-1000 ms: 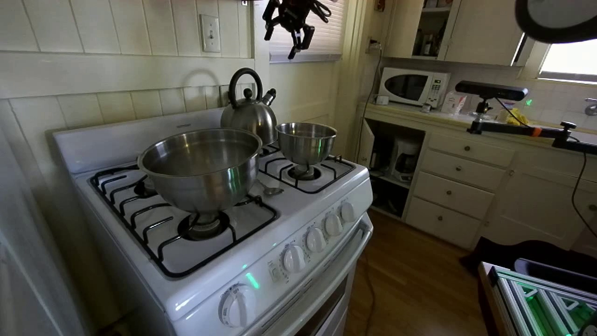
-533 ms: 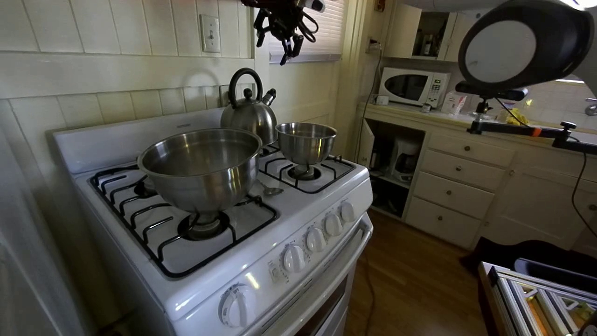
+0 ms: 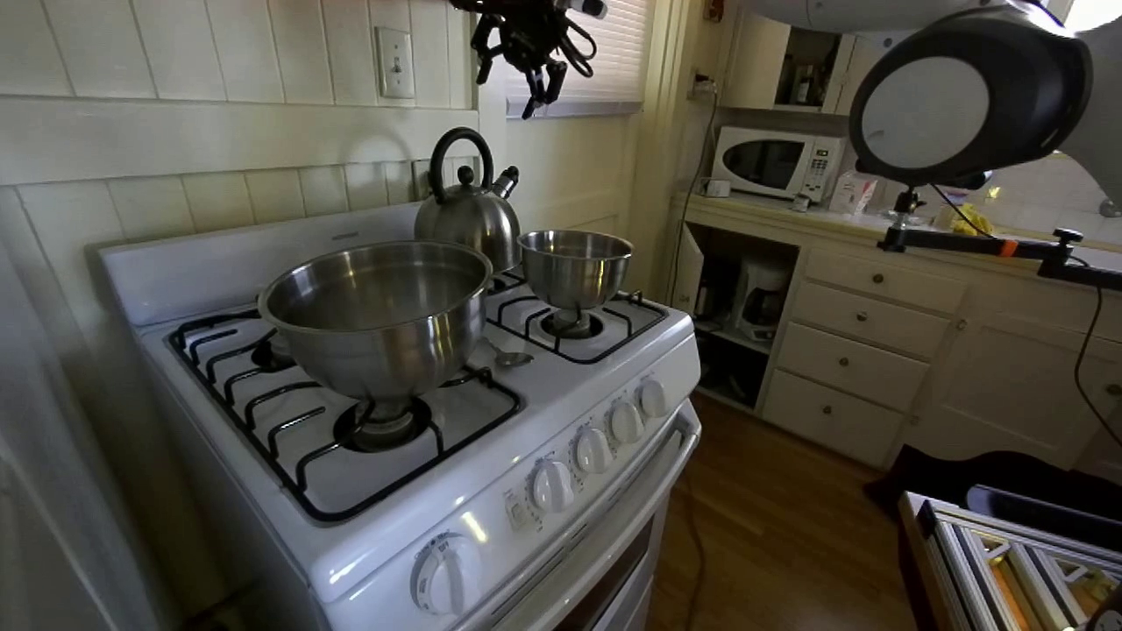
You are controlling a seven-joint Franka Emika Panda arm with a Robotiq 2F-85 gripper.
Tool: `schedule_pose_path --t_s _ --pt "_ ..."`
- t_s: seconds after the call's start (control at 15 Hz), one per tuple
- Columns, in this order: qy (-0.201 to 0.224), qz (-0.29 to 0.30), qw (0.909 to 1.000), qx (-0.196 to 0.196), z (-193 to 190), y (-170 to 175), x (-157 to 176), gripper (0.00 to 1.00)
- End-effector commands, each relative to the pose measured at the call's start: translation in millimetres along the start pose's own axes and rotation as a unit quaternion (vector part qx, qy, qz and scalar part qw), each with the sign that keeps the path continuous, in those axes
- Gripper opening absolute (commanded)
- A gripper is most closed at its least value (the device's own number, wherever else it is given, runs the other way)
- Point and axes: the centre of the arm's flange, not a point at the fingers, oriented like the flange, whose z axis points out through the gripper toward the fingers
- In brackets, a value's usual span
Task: Put the kettle inside the silver bowl on the left
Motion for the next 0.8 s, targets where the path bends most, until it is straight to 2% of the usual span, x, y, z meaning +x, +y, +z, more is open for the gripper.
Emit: schedule_pose_path --t_s 0.0,0.4,0.73 --pt "-0.009 0.012 0.9994 0.031 17.1 -12.4 -16.6 1.00" --pt "-0.005 0.053 0.9973 0.051 53.1 -21.1 -29.8 1.00" --pt "-0.002 0.045 0.9976 0.053 77.4 -31.8 -37.1 1.00"
